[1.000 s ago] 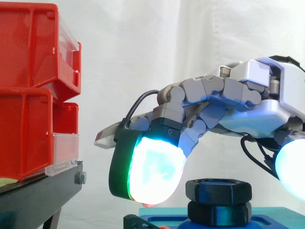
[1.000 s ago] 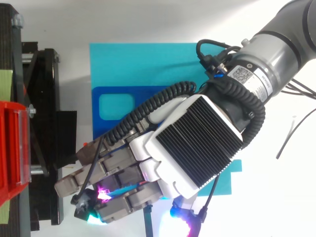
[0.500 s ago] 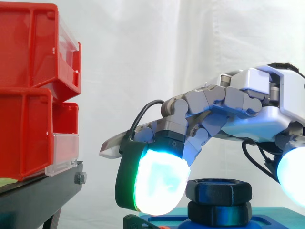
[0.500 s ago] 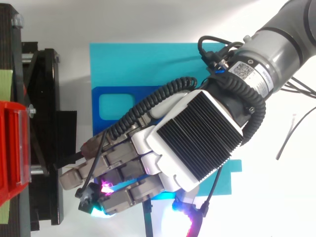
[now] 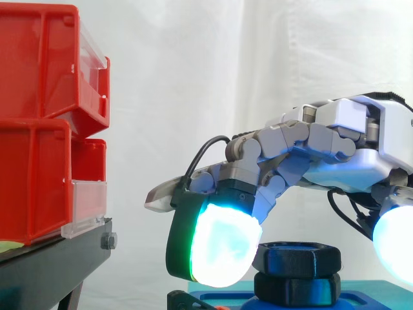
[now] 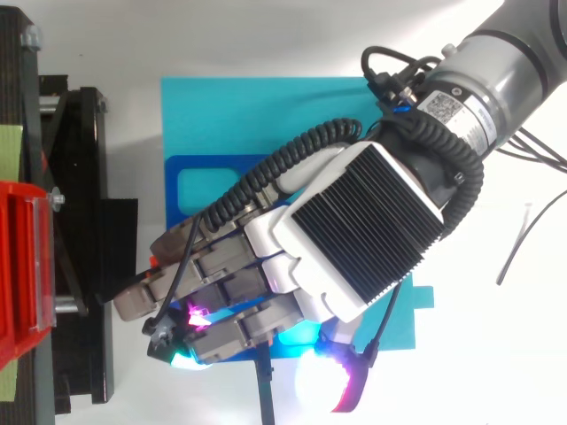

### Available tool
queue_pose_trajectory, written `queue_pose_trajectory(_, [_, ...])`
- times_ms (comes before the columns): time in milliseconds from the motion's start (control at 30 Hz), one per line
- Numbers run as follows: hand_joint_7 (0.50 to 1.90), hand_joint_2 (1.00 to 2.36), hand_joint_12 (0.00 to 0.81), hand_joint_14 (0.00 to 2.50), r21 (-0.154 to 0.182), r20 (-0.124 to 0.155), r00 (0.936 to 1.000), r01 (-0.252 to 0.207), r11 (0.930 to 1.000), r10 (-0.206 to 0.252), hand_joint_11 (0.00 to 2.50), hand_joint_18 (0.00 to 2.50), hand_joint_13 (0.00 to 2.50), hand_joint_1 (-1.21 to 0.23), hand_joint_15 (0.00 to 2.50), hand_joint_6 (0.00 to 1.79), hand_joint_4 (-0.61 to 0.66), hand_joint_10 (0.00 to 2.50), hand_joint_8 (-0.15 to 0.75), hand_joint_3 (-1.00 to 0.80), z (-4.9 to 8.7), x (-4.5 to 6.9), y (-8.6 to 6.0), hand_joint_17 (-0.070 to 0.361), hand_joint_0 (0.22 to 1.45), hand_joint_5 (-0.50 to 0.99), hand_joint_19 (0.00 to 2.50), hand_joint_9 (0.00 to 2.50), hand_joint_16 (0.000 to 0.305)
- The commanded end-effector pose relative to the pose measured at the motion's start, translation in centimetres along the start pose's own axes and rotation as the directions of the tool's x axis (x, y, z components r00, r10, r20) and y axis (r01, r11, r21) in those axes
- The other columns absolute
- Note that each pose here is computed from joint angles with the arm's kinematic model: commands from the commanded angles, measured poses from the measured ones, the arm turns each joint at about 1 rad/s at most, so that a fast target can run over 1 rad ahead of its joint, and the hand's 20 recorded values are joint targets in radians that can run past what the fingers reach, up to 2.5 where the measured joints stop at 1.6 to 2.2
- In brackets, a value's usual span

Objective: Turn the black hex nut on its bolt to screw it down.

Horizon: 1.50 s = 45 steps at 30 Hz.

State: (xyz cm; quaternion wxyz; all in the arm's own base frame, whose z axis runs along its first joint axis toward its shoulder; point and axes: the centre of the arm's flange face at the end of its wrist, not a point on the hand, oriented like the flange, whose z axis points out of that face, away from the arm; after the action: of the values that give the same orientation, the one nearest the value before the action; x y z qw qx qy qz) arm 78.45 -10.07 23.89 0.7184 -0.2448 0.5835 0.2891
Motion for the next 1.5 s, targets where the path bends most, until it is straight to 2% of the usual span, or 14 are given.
queue_pose_trajectory(0, [0.92, 1.00, 0.328, 0.00, -0.009, -0.001, 0.9999, 0.010, 0.9999, -0.010, 0.42, 0.51, 0.43, -0.35, 0.12, 0.67, 0.28, 0.01, 0.324, -0.50, -0.3, 0.0, -0.1, 0.120, 0.49, -0.08, 0.53, 0.81, 0.053])
queue_pose_trajectory(200, [0.94, 1.00, 0.329, 0.00, -0.030, 0.004, 0.9982, 0.061, 0.9977, -0.060, 0.41, 0.51, 0.44, -0.35, 0.12, 0.65, 0.29, 0.01, 0.323, -0.50, -0.8, -0.1, -0.3, 0.120, 0.49, -0.08, 0.53, 0.81, 0.053])
queue_pose_trajectory(600, [0.95, 1.00, 0.329, 0.01, -0.033, -0.003, 0.9980, 0.063, 0.9974, -0.063, 0.42, 0.51, 0.44, -0.35, 0.12, 0.65, 0.29, 0.01, 0.324, -0.50, -2.0, -0.2, -1.0, 0.120, 0.49, -0.08, 0.54, 0.81, 0.053])
queue_pose_trajectory(733, [1.01, 1.00, 0.329, 0.01, -0.028, -0.007, 0.9980, 0.063, 0.9976, -0.063, 0.41, 0.51, 0.43, -0.34, 0.12, 0.61, 0.30, 0.01, 0.324, -0.50, -2.7, 0.4, -1.0, 0.120, 0.49, -0.07, 0.53, 0.81, 0.053])
queue_pose_trajectory(833, [1.04, 1.00, 0.329, 0.01, -0.028, -0.002, 0.9970, 0.077, 0.9967, -0.077, 0.42, 0.51, 0.43, -0.34, 0.12, 0.60, 0.29, 0.01, 0.323, -0.50, -2.9, 0.8, -1.0, 0.120, 0.49, -0.07, 0.54, 0.81, 0.053])
queue_pose_trajectory(900, [1.05, 1.00, 0.329, 0.00, -0.036, 0.015, 0.9951, 0.098, 0.9945, -0.098, 0.42, 0.51, 0.43, -0.34, 0.13, 0.59, 0.29, 0.01, 0.323, -0.50, -3.0, 0.7, -1.1, 0.120, 0.49, -0.07, 0.54, 0.81, 0.053])
queue_pose_trajectory(1000, [1.06, 1.00, 0.330, 0.00, -0.040, 0.019, 0.9946, 0.103, 0.9939, -0.102, 0.42, 0.51, 0.43, -0.34, 0.12, 0.59, 0.29, 0.01, 0.325, -0.50, -3.1, 0.6, -1.2, 0.120, 0.49, -0.07, 0.53, 0.81, 0.053])
queue_pose_trajectory(1400, [1.08, 1.00, 0.328, 0.01, -0.034, 0.017, 0.9941, 0.107, 0.9936, -0.107, 0.41, 0.51, 0.43, -0.33, 0.12, 0.58, 0.29, 0.01, 0.325, -0.50, -4.0, 0.6, -1.8, 0.120, 0.49, -0.07, 0.54, 0.82, 0.053])
queue_pose_trajectory(1467, [1.08, 1.00, 0.329, 0.01, -0.033, 0.024, 0.9929, 0.118, 0.9925, -0.117, 0.42, 0.51, 0.43, -0.33, 0.13, 0.57, 0.28, 0.01, 0.325, -0.50, -4.0, 0.5, -1.9, 0.120, 0.49, -0.07, 0.53, 0.82, 0.053])
